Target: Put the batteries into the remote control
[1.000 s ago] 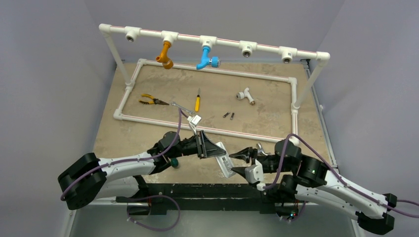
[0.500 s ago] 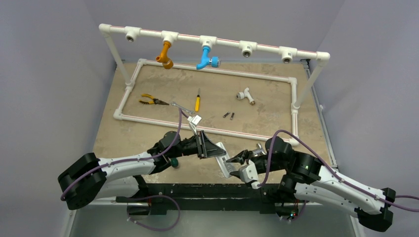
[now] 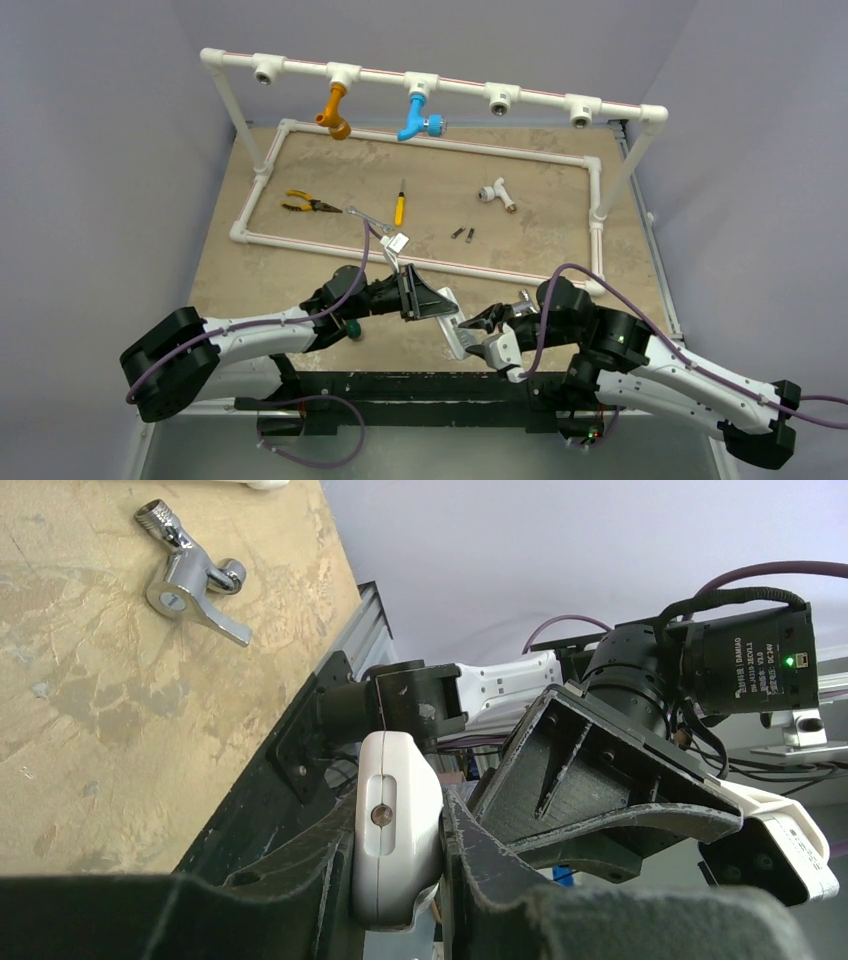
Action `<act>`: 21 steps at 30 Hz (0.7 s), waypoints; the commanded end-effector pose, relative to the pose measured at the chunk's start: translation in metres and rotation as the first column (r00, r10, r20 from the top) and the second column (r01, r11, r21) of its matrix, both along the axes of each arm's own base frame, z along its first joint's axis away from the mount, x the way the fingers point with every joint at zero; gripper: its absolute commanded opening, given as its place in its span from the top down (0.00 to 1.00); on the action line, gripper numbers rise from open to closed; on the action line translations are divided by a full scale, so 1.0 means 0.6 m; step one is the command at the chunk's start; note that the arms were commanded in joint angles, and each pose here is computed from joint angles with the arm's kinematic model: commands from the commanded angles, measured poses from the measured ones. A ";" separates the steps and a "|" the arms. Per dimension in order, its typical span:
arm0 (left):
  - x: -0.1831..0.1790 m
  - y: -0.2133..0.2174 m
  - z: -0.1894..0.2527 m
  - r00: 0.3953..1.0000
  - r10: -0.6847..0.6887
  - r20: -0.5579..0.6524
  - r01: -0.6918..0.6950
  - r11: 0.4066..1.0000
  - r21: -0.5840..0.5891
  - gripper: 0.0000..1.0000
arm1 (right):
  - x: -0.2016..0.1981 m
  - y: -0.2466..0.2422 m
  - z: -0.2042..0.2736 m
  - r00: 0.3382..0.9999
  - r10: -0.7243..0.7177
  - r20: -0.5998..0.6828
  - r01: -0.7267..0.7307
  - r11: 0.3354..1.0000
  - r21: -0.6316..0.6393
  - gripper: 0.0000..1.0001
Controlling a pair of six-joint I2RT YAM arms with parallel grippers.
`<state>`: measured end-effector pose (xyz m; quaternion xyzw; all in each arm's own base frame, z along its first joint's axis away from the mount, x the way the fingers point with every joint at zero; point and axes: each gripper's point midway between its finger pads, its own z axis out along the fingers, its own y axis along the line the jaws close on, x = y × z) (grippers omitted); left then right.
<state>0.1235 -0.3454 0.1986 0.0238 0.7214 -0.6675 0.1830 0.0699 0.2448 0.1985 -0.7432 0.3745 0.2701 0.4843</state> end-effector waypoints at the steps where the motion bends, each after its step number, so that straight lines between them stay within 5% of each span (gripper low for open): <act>1: -0.003 -0.009 0.071 0.998 -0.018 0.060 0.025 0.992 -0.127 1.00 | 0.022 0.002 0.016 0.997 -0.043 0.060 0.042 0.999 0.015 0.57; 21: -0.006 -0.012 0.050 0.998 -0.028 0.047 0.033 0.995 -0.091 1.00 | 0.039 -0.002 0.059 0.984 -0.112 0.141 0.091 0.985 0.145 0.57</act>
